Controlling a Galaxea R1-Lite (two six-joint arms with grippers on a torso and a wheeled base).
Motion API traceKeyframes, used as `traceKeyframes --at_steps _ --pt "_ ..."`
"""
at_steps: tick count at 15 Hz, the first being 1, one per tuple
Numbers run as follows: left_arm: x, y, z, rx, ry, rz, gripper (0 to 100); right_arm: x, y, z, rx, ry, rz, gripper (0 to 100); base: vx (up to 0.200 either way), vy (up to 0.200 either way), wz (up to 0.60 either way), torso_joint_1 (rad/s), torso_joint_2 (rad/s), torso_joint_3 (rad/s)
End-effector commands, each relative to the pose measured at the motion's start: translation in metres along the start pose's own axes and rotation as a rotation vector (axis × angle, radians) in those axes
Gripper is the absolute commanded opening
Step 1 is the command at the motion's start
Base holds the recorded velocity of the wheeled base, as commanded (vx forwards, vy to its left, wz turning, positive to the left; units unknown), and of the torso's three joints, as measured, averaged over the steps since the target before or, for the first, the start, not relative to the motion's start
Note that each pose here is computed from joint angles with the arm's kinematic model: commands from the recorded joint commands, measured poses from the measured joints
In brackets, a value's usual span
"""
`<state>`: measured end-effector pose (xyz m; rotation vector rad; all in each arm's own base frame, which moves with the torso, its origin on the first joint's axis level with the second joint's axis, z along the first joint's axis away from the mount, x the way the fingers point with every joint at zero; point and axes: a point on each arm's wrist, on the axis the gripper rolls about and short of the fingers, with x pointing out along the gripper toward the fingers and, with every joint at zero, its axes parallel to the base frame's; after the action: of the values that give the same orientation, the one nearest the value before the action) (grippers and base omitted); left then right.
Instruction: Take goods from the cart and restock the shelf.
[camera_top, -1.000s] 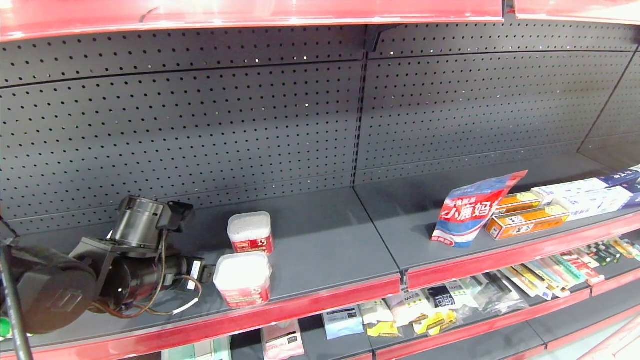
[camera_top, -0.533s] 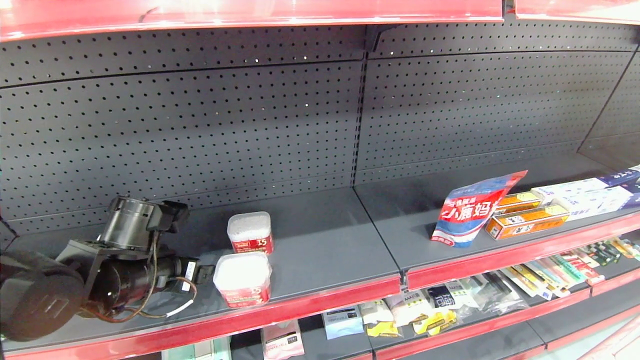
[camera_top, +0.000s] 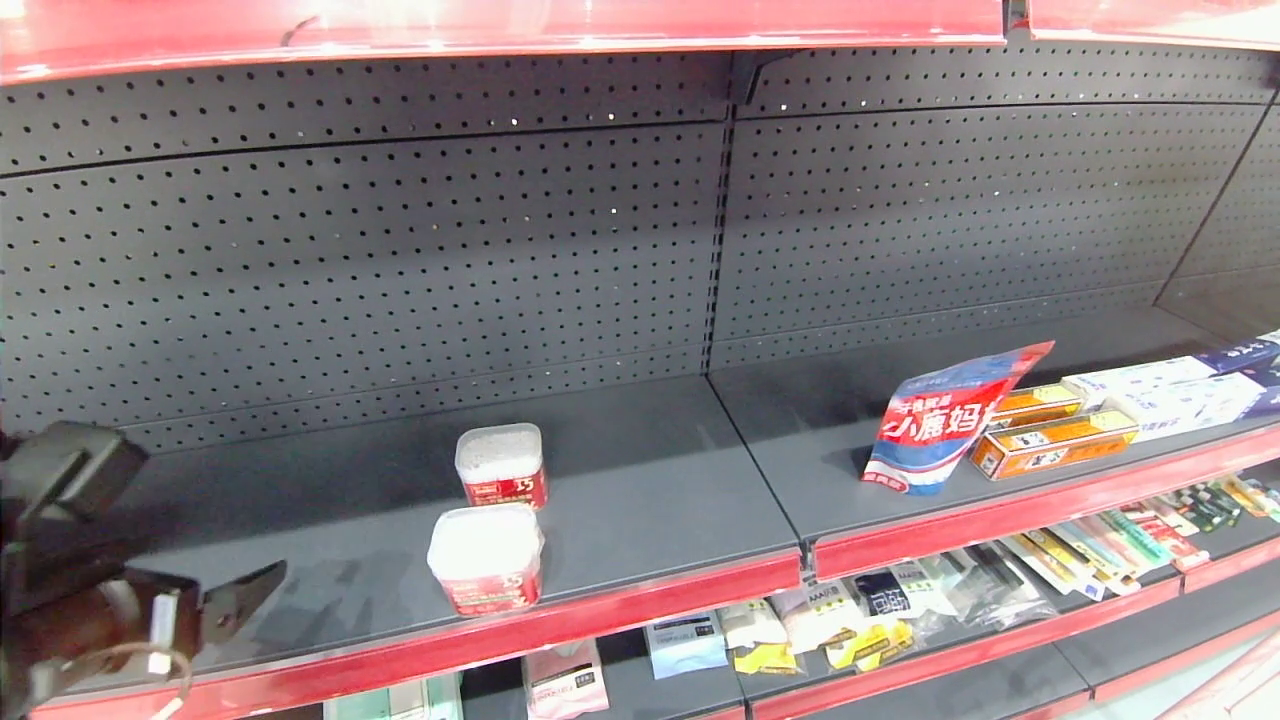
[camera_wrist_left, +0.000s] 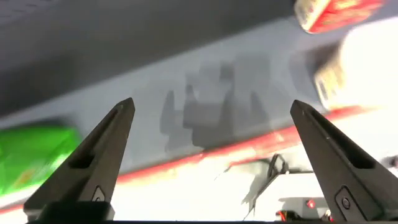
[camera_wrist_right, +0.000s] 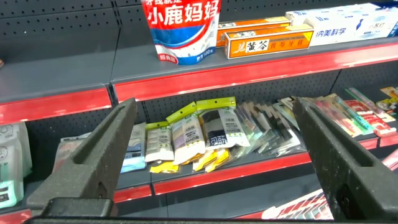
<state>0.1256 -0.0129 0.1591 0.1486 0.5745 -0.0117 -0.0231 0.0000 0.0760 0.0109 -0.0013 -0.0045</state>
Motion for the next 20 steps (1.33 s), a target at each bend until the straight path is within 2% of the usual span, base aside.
traceKeyframes --at_steps 1,2,3,5,6,7,8,9,10,13,14,15,16,17,19,20 --pt "-0.089 0.004 -0.072 -0.047 -0.285 -0.021 100 0.000 0.000 0.000 0.000 0.001 0.000 100 0.000 0.000 0.00 0.000 0.00 0.000" --pt "-0.090 0.002 -0.077 -0.056 -0.301 -0.036 100 0.000 0.000 0.000 0.000 0.001 0.001 100 0.000 0.000 0.00 0.000 0.00 0.000" --pt "-0.094 -0.003 -0.095 -0.058 -0.362 -0.060 100 0.000 0.000 0.000 0.000 0.001 0.000 100 0.000 0.000 0.00 0.000 0.00 0.000" --pt "-0.096 -0.003 -0.101 -0.061 -0.399 -0.123 100 0.000 0.000 0.000 0.000 0.001 0.000 100 0.000 0.000 0.00 0.000 0.00 0.000" --pt "-0.098 -0.004 -0.109 -0.093 -0.428 -0.140 100 0.000 0.000 0.000 0.000 0.001 0.000 100 0.000 0.000 0.00 0.000 0.00 0.000" --pt "-0.096 -0.006 -0.117 -0.095 -0.441 -0.130 100 0.000 0.000 0.000 0.000 0.001 0.003 100 0.000 0.000 0.00 0.000 0.00 0.000" --pt "-0.093 -0.008 -0.137 -0.093 -0.501 -0.112 100 0.000 0.000 0.000 0.000 0.001 0.000 100 0.000 0.000 0.00 0.000 0.00 0.000" --pt "-0.089 -0.009 -0.145 -0.097 -0.515 -0.098 100 0.000 0.000 0.000 0.000 0.001 0.003 100 0.000 0.000 0.00 0.000 0.00 0.000" --pt "-0.089 -0.007 -0.147 -0.130 -0.538 -0.055 100 0.000 0.000 0.000 0.000 0.001 0.001 100 0.000 0.000 0.00 0.000 0.00 0.000" --pt "-0.089 -0.006 -0.147 -0.212 -0.538 -0.036 100 0.000 0.000 0.000 0.000 0.001 0.001 100 0.000 0.000 0.00 0.000 0.00 0.000" --pt "-0.088 -0.005 -0.147 -0.240 -0.547 0.000 100 0.000 0.000 0.000 0.000 0.001 0.000 100 0.000 0.000 0.00 0.000 0.00 0.000" --pt "-0.086 -0.003 -0.146 -0.273 -0.583 0.108 100 0.000 0.000 0.000 0.000 0.001 0.000 100 0.000 0.000 0.00 0.000 0.00 0.000" --pt "-0.085 -0.002 -0.147 -0.287 -0.603 0.146 100 0.000 0.000 0.000 0.000 0.001 0.001 100 0.000 0.000 0.00 0.000 0.00 0.000" --pt "-0.085 -0.002 -0.146 -0.297 -0.611 0.156 100 0.000 0.000 0.000 -0.002 0.001 0.000 100 0.000 0.000 0.00 0.000 0.00 0.000" --pt "-0.082 -0.001 -0.148 -0.255 -0.608 0.202 100 0.000 0.000 0.000 0.000 0.001 0.000 100 0.000 0.000 0.00 0.000 0.00 0.000" --pt "-0.082 -0.001 -0.148 -0.247 -0.608 0.213 100 0.000 0.000 0.000 0.000 0.001 0.000 100 0.000 0.000 0.00 0.000 0.00 0.000"
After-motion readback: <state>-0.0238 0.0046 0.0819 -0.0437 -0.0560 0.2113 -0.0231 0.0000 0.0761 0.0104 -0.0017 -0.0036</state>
